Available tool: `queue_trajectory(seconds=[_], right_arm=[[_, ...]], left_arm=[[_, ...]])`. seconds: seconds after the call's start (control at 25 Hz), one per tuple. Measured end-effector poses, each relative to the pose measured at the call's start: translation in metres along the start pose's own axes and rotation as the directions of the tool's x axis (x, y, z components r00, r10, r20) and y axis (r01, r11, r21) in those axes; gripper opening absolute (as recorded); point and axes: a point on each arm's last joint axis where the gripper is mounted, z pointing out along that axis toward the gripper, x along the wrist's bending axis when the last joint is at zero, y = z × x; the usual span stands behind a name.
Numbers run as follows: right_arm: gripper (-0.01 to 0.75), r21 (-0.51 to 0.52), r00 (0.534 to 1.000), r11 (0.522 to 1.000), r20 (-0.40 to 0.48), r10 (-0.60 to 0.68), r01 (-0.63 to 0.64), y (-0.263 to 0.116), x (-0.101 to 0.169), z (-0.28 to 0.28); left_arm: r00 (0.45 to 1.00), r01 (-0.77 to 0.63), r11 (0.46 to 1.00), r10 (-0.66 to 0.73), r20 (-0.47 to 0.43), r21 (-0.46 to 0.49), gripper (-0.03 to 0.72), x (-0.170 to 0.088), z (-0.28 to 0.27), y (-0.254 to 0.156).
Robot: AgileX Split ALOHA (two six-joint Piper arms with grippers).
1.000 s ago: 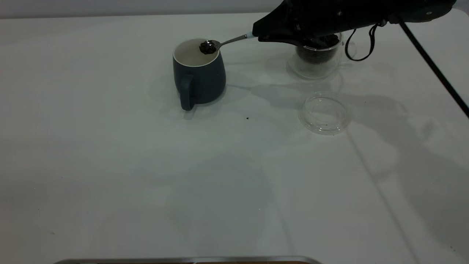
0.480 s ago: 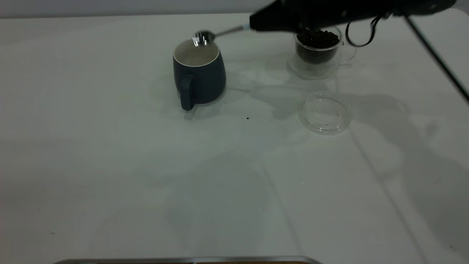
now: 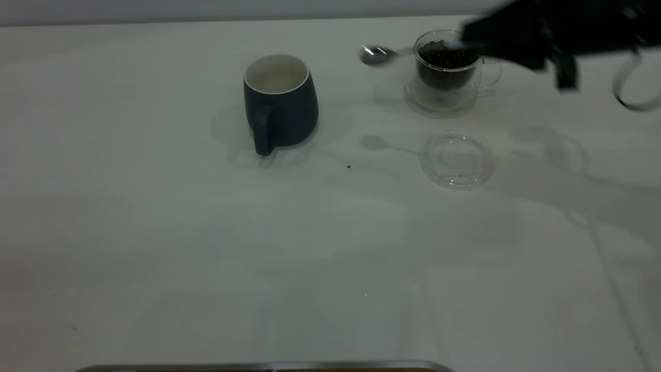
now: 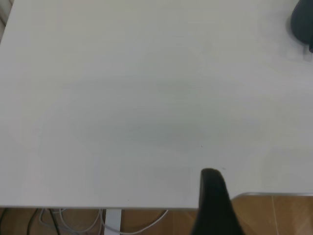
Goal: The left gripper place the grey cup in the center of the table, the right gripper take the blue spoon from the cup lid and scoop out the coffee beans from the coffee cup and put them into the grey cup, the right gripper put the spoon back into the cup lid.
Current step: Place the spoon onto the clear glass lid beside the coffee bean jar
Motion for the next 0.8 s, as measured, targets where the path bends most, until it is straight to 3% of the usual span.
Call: queue_trajectory(seconds=[0.24,0.44,0.8], right_arm=[[0.103,-0.072,0.981,0.986,0.112,0.156,-0.149,-0.021,-0.039,-0.039],[0.103,-0.131,0.961,0.974,0.180,0.209,-0.187,-0.020,-0.055,-0.057],[0.103,-0.105,0.951,0.972,0.208,0.229,-0.211,-0.019,-0.085,-0.043]], left_arm=[[1.000,0.000,1.000,0.000,0.001,0.000,0.567,0.000,0.000,0.000],[1.000,0.000,1.000,0.000,0.001,0.000,0.567,0.000,0.000,0.000],[1.000,0.001,1.000,-0.001,0.001,0.000,0.567,0.000,0.000,0.000]])
